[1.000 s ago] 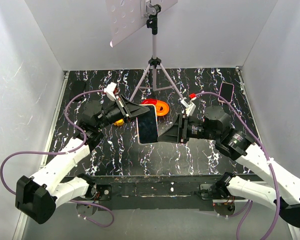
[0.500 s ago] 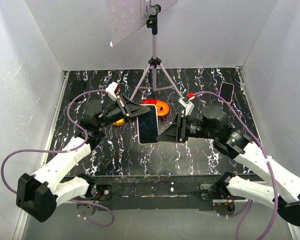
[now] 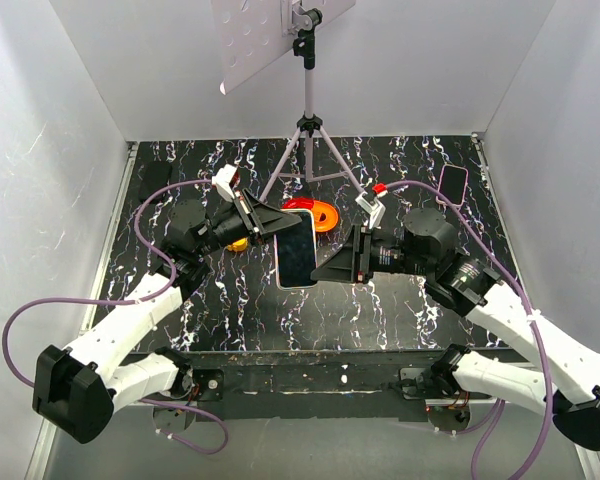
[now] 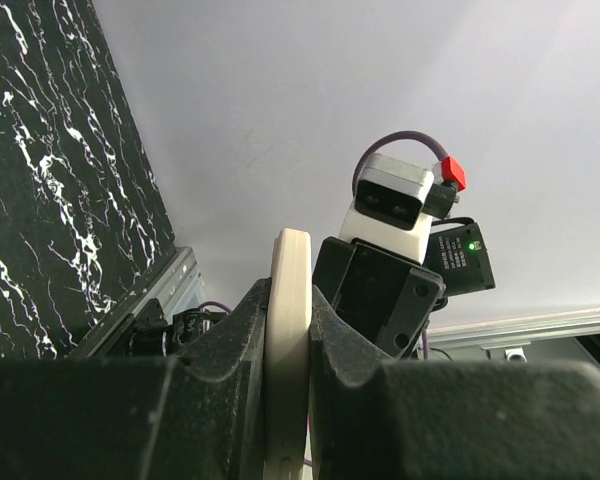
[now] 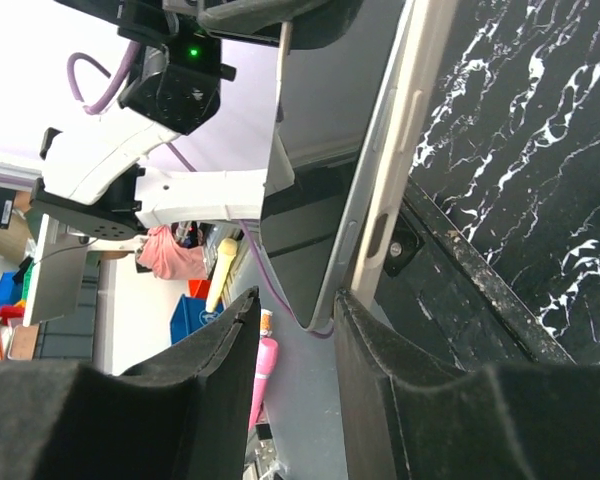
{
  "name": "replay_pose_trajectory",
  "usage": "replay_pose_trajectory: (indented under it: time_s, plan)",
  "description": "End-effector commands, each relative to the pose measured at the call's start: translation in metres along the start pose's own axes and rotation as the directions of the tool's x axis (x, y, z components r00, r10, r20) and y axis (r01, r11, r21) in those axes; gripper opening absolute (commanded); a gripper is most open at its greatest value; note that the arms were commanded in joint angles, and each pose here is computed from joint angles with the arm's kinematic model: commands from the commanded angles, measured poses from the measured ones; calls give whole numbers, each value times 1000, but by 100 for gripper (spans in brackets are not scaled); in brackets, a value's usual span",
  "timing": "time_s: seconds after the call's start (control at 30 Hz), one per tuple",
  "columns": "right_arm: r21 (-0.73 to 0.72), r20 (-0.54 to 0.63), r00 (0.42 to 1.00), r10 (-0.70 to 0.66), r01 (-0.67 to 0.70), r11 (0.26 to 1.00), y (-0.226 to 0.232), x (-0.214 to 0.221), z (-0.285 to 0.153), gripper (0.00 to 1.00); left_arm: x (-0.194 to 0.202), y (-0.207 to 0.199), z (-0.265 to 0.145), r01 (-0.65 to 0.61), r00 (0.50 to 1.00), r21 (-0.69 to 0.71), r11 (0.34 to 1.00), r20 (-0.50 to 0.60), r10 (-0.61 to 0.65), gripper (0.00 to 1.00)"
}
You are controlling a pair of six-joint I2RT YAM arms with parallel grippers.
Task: Take the phone out of the phone case
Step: Remove the phone case from the phone.
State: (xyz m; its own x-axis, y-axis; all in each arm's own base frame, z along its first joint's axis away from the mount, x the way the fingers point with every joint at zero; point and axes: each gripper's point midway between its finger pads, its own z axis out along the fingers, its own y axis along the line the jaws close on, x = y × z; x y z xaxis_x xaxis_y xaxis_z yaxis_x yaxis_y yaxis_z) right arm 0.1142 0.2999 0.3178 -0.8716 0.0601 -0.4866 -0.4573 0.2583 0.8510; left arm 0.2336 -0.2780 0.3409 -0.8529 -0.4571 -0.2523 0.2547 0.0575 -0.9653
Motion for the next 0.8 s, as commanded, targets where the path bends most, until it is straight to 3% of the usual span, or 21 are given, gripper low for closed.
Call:
replay_pose_trajectory:
  time_s: [0.0, 0.13, 0.37, 0.6, 0.7, 0.77]
  plan:
    - [-120, 21, 999, -30, 33, 992, 24, -7, 0, 42, 0, -24, -4, -34, 999, 65, 997, 6, 33, 0]
    - [-182, 1, 1000, 5, -5, 983, 31, -6, 6, 35, 0, -21, -2, -20, 1000, 67, 998, 6, 20, 0]
    - [-218, 18, 999, 41, -36, 975, 28, -11, 16, 36, 8, -21, 3, -10, 1000, 79, 997, -16, 11, 0]
    - [-207, 115, 987, 109, -84, 975, 16, -24, 22, 36, 15, -19, 3, 7, 1000, 86, 996, -26, -5, 0]
    - [-211, 130, 982, 135, -105, 972, 13, -26, 24, 29, 18, -18, 2, 12, 999, 83, 996, -32, -9, 0]
    - [-223, 132, 982, 134, -102, 969, 15, -27, 23, 15, 20, -12, 2, 14, 999, 56, 998, -39, -12, 0]
